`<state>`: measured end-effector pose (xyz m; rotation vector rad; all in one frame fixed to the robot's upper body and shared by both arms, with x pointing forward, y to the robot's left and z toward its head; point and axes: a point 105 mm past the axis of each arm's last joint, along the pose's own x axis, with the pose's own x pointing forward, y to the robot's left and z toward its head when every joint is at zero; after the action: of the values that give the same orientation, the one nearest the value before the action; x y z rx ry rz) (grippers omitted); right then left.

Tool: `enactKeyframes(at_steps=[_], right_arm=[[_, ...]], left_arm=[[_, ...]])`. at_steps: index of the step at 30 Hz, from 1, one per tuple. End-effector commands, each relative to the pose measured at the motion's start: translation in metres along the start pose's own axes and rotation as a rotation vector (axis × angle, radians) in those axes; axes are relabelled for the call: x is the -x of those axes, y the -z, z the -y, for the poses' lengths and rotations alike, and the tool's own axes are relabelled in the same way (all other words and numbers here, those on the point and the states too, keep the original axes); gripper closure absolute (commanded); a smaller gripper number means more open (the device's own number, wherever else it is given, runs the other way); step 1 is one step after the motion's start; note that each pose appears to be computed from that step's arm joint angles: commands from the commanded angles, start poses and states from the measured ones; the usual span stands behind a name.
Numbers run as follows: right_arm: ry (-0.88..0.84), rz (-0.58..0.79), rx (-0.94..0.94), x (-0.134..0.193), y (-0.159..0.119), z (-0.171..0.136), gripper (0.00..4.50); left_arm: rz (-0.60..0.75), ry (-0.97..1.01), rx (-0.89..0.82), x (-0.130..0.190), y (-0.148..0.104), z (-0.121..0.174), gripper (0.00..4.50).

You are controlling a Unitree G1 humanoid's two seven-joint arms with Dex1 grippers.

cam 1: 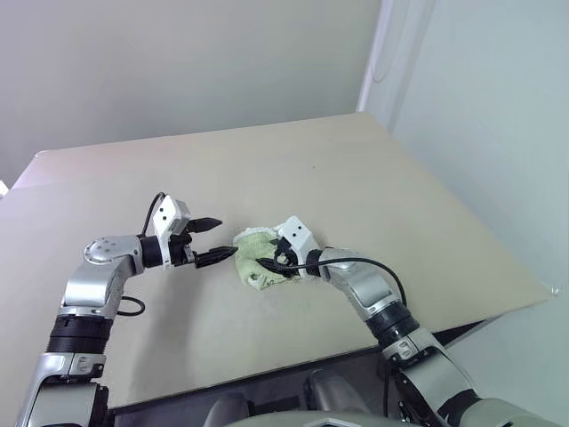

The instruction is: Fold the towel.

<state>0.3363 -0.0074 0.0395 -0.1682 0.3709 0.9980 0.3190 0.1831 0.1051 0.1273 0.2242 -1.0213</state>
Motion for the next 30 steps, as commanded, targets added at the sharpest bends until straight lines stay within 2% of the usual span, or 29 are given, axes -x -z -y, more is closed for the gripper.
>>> enactKeyframes(at_steps=[1, 4, 6, 7, 11, 16, 30], right_arm=[[-0.043, 0.067, -0.037, 0.017, -0.017, 0.000, 1.38], [-0.103, 0.156, -0.031, 0.036, -0.043, -0.006, 0.81], [-0.125, 0.180, -0.005, 0.046, -0.053, -0.010, 0.14], [-0.133, 0.186, 0.014, 0.051, -0.056, -0.012, 0.03], [-0.194, 0.163, 0.116, 0.072, -0.063, -0.019, 0.03], [-0.281, -0.005, 0.327, 0.086, -0.036, -0.029, 0.03], [-0.141, -0.199, 0.613, 0.054, -0.002, 0.004, 0.03]], left_arm=[[0.009, 0.006, -0.039, -0.002, -0.006, -0.002, 0.00], [0.007, 0.014, -0.041, -0.004, -0.006, -0.002, 0.00], [0.004, 0.019, -0.042, -0.005, -0.005, -0.002, 0.00], [0.004, 0.021, -0.043, -0.005, -0.005, -0.002, 0.00], [-0.001, 0.024, -0.045, -0.008, -0.006, -0.004, 0.00], [-0.003, 0.024, -0.053, -0.010, -0.007, -0.006, 0.00], [-0.011, 0.014, -0.071, -0.013, -0.011, -0.004, 0.00]])
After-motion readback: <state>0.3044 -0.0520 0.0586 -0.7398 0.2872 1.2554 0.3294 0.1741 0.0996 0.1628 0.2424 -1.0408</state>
